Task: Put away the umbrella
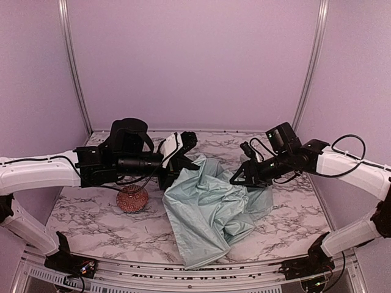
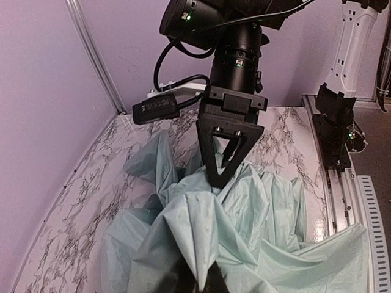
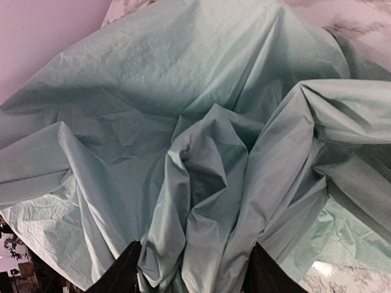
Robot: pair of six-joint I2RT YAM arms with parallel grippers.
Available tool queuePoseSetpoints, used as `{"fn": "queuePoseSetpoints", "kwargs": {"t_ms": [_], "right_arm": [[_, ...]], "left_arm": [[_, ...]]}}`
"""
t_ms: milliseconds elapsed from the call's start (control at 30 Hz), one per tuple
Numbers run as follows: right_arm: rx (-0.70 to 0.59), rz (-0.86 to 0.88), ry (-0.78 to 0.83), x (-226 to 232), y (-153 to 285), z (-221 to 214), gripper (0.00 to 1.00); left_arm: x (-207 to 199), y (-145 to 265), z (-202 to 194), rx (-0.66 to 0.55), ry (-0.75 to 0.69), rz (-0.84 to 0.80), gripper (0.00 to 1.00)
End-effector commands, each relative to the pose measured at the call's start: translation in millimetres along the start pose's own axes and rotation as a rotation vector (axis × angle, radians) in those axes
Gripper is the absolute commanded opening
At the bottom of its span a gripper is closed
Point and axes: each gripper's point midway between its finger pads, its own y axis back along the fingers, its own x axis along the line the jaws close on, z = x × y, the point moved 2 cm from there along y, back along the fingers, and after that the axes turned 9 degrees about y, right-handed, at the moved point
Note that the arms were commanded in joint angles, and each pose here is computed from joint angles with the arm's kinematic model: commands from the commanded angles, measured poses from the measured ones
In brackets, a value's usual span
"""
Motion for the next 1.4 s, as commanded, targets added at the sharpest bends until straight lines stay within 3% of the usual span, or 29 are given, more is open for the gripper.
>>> {"fn": "queuePoseSetpoints", "kwargs": {"t_ms": [0, 167, 333, 467, 567, 800, 1067, 1133, 1233, 1367], "right_arm": [[-0.059, 0.309, 0.162, 63.0, -16.0, 22.3, 0.50], [0.018, 0.363, 0.243, 71.8, -42.5, 21.3, 0.50], [0.047, 0.346, 0.216, 53.5, -47.8, 17.7, 0.50], [0.049, 0.316, 0.227, 41.1, -50.7, 12.9, 0.51], [0.025, 0.305, 0.210, 31.4, -55.3, 16.8, 0.54], [-0.141, 0.017, 0.117, -26.5, -23.5, 69.0, 0.61], [-0.095, -0.138, 0.130, -33.6, 6.6, 55.7, 0.76], [-0.101, -0.149, 0.103, -34.7, 11.8, 46.7, 0.78], [-0.101, -0.189, 0.058, -40.0, 18.6, 34.1, 0.78], [-0.098, -0.250, 0.036, -47.3, 25.7, 25.5, 0.77]], "left_arm": [[-30.4, -5.6, 42.8, -0.095, -0.074, -0.128, 0.00], [-50.1, -15.0, 40.3, -0.082, -0.079, -0.232, 0.00], [-23.6, -33.7, -6.3, 0.040, -0.092, -0.127, 0.00], [3.7, -53.8, -52.5, 0.175, 0.048, -0.089, 0.00], [2.9, -71.2, -78.9, 0.250, 0.144, -0.098, 0.00], [6.0, -92.2, -139.0, 0.387, 0.274, -0.053, 0.00], [25.5, -107.2, -175.1, 0.447, 0.397, -0.005, 0.00], [24.3, -108.0, -169.8, 0.434, 0.417, -0.021, 0.11], [22.2, -102.8, -139.1, 0.368, 0.423, -0.054, 0.51], [24.1, -78.8, -75.3, 0.239, 0.331, -0.066, 0.82]]}}
